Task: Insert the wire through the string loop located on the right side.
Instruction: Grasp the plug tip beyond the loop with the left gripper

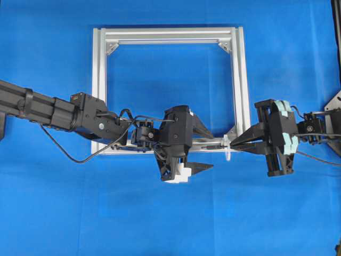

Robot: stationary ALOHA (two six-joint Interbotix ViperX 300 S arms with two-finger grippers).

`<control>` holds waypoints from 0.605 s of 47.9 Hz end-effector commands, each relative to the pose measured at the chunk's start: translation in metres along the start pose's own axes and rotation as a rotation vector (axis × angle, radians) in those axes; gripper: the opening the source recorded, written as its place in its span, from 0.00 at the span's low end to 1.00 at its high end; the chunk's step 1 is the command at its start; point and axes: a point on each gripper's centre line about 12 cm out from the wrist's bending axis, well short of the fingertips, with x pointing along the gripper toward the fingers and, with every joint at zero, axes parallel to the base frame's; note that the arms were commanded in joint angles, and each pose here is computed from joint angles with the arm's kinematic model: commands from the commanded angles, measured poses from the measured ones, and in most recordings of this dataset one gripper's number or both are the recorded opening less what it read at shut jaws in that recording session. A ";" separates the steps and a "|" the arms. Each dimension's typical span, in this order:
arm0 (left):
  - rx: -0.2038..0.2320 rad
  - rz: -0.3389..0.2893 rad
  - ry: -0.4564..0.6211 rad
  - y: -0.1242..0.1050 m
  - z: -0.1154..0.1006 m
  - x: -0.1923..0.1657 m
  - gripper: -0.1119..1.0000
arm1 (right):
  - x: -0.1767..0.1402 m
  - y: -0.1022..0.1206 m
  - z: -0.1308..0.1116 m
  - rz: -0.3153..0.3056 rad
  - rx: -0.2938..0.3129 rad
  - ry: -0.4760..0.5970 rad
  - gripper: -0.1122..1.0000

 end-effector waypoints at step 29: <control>-0.001 -0.004 -0.049 -0.001 0.018 0.000 0.88 | 0.001 0.001 0.008 0.003 0.002 -0.029 0.07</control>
